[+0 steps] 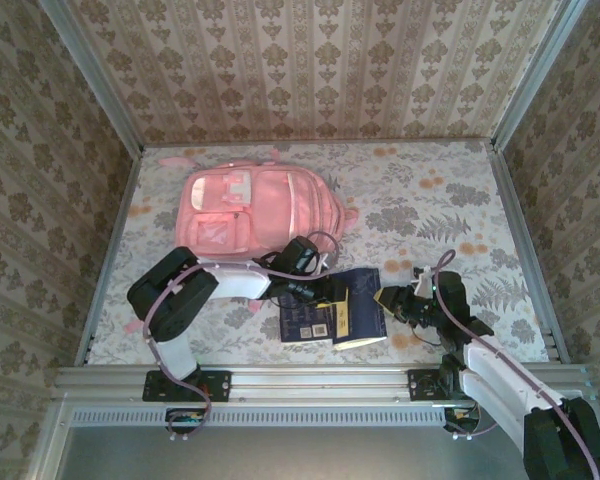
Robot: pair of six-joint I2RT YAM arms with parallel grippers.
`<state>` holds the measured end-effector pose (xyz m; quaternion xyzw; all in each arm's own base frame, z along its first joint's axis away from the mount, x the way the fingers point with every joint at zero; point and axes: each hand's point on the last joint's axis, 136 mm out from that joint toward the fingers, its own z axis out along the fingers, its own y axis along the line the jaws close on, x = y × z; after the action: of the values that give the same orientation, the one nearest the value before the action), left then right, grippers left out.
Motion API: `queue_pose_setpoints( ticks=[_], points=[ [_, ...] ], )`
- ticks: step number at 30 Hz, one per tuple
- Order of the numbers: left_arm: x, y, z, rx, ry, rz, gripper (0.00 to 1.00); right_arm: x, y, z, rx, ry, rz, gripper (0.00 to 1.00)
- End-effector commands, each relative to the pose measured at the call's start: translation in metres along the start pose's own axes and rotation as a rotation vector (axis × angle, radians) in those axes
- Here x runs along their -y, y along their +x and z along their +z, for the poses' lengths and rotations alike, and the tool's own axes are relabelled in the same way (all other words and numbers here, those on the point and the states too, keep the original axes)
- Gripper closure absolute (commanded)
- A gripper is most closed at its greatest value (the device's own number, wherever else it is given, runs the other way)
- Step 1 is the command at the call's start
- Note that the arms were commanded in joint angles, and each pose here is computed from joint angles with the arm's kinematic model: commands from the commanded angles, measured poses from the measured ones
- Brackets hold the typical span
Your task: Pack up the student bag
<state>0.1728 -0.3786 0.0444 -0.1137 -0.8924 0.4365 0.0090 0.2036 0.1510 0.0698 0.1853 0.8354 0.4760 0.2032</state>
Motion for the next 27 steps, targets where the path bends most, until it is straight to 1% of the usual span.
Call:
queue_pose_setpoints(
  ticks=[1,3,4,5,7,8,9,11,13,14,17,19,22,24,27],
  points=[
    [-0.015,0.010,0.012,-0.034,-0.038,-0.017,0.55,-0.018,0.007,0.003,-0.062,-0.038,-0.063,0.62],
    [-0.016,0.011,0.011,-0.034,-0.038,-0.015,0.56,-0.020,0.009,0.007,-0.076,-0.035,-0.072,0.58],
    [-0.016,0.011,0.011,-0.036,-0.036,-0.013,0.57,-0.020,0.010,0.009,-0.084,-0.028,-0.078,0.62],
    [-0.015,0.011,0.011,-0.035,-0.036,-0.011,0.57,-0.019,0.010,0.011,-0.089,-0.014,-0.083,0.70],
    [-0.015,0.011,0.007,-0.029,-0.038,-0.012,0.58,-0.010,0.008,0.013,-0.083,0.049,-0.089,0.91],
    [-0.014,0.010,0.003,-0.020,-0.038,-0.011,0.58,-0.007,0.007,0.012,-0.081,0.080,-0.088,0.96],
    [-0.013,0.009,-0.003,-0.010,-0.042,-0.010,0.57,-0.007,0.003,0.009,-0.070,0.103,-0.102,1.00],
    [-0.006,0.005,-0.019,0.019,-0.049,0.010,0.53,-0.016,-0.003,0.002,-0.037,0.109,-0.134,1.00],
    [0.004,0.000,-0.040,0.058,-0.054,0.038,0.47,-0.037,-0.008,-0.007,-0.002,0.058,-0.172,1.00],
    [0.010,-0.001,-0.049,0.075,-0.045,0.049,0.45,-0.047,-0.008,-0.010,-0.004,0.028,-0.185,1.00],
    [0.032,-0.010,-0.074,0.135,0.006,0.079,0.38,-0.088,-0.007,-0.016,-0.037,-0.109,-0.222,1.00],
    [0.048,-0.015,-0.087,0.163,0.069,0.086,0.33,-0.116,-0.004,-0.021,-0.069,-0.212,-0.241,1.00],
    [0.072,-0.022,-0.100,0.198,0.173,0.090,0.28,-0.150,-0.005,-0.032,-0.079,-0.324,-0.272,1.00],
    [0.083,-0.024,-0.106,0.200,0.209,0.096,0.26,-0.169,-0.005,-0.039,-0.086,-0.383,-0.282,1.00],
    [0.088,-0.025,-0.112,0.207,0.222,0.104,0.26,-0.192,-0.008,-0.050,-0.079,-0.443,-0.295,1.00]
  ],
)
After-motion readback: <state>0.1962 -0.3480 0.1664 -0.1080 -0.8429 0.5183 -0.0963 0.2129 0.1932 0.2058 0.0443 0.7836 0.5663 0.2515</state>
